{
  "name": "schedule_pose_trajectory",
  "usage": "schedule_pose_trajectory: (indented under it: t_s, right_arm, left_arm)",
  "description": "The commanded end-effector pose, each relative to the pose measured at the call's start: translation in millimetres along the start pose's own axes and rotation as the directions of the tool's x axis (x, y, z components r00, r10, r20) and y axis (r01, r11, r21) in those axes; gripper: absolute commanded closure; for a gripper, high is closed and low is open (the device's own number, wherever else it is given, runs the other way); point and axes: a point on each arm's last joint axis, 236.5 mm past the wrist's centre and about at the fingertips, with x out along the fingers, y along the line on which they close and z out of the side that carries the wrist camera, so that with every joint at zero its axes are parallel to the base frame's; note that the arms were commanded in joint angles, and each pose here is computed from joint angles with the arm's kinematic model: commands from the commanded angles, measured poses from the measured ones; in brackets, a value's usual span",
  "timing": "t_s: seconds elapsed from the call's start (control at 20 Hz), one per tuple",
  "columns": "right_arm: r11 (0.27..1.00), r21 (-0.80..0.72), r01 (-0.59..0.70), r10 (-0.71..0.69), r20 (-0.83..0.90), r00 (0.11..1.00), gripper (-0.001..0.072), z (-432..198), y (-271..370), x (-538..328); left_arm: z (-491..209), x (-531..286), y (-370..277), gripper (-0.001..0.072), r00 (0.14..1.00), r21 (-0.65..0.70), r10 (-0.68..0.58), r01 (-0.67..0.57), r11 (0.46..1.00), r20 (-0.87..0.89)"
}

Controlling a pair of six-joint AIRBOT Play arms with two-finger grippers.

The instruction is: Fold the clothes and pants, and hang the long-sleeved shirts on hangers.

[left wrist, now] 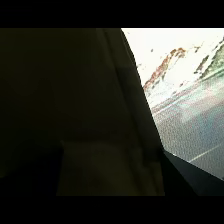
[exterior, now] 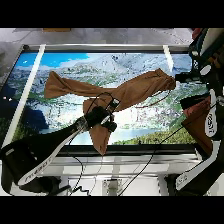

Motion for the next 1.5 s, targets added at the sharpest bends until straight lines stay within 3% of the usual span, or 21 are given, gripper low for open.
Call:
schedule_pose_trajectory:
  t_s: [0.0, 0.15, 0.2, 0.25, 0.3, 0.45, 0.7, 0.85, 1.05, 1.25, 1.45]
  right_arm:
    - [1.000, 0.009, -0.024, 0.023, 0.018, 1.000, 0.0684, 8.9, 8.1, -14.5]
    - [0.999, 0.009, -0.041, 0.042, -0.015, 0.999, 0.0684, 1.5, 12.5, -15.4]
    - [0.999, 0.009, -0.046, 0.047, -0.024, 0.999, 0.0684, -0.6, 13.8, -15.8]
    - [0.999, 0.008, -0.049, 0.049, -0.028, 0.998, 0.0684, -1.2, 14.5, -17.0]
    - [0.999, 0.007, -0.048, 0.048, -0.026, 0.999, 0.0684, -0.4, 14.3, -18.5]
    - [0.999, 0.008, -0.052, 0.052, -0.017, 0.998, 0.0684, 3.6, 16.6, -24.7]
    - [0.999, -0.003, -0.039, 0.040, 0.034, 0.999, 0.0684, 21.8, 17.1, -50.8]
    - [0.999, -0.009, -0.036, 0.036, 0.047, 0.998, 0.0684, 26.9, 18.1, -60.3]
    - [0.999, -0.019, -0.027, 0.027, 0.026, 0.999, 0.0684, 21.5, 15.9, -59.5]
    - [1.000, -0.016, 0.006, -0.006, -0.056, 0.998, 0.0684, -5.2, -5.3, -57.5]
    - [0.989, 0.112, -0.094, 0.113, -0.172, 0.979, 0.0684, -59.7, -6.0, -49.3]
  left_arm:
    - [0.0, 5.4, 2.5, 0.0000, 1.000, 0.011, 0.013, -0.013, 1.000, -0.002]
    - [0.4, 18.5, 10.8, 0.0033, 0.999, 0.046, 0.053, -0.053, 0.998, -0.003]
    - [-4.1, 24.3, 16.1, 0.0166, 0.997, 0.065, 0.078, -0.076, 0.995, -0.023]
    - [-10.0, 26.7, 26.8, 0.0488, 0.991, 0.093, 0.125, -0.120, 0.988, -0.048]
    - [-13.2, 24.2, 37.7, 0.0672, 0.984, 0.111, 0.169, -0.161, 0.981, -0.062]
    - [-8.4, 1.2, 78.3, 0.0684, 0.956, 0.081, 0.288, -0.284, 0.955, -0.052]
    - [25.1, -103.3, 133.2, 0.0684, 0.936, -0.106, 0.314, -0.300, 0.948, 0.162]
    - [22.2, -197.9, 185.5, 0.0684, 0.872, -0.279, 0.377, -0.295, 0.914, 0.312]
    - [-30.2, -303.3, 265.1, 0.0684, 0.754, -0.528, 0.535, -0.298, 0.795, 0.382]
    - [-106.3, -344.8, 317.4, 0.0684, 0.712, -0.709, 0.652, -0.317, 0.630, 0.261]
    - [-146.7, -317.7, 340.2, 0.0684, 0.755, -0.712, 0.645, -0.388, 0.585, 0.118]
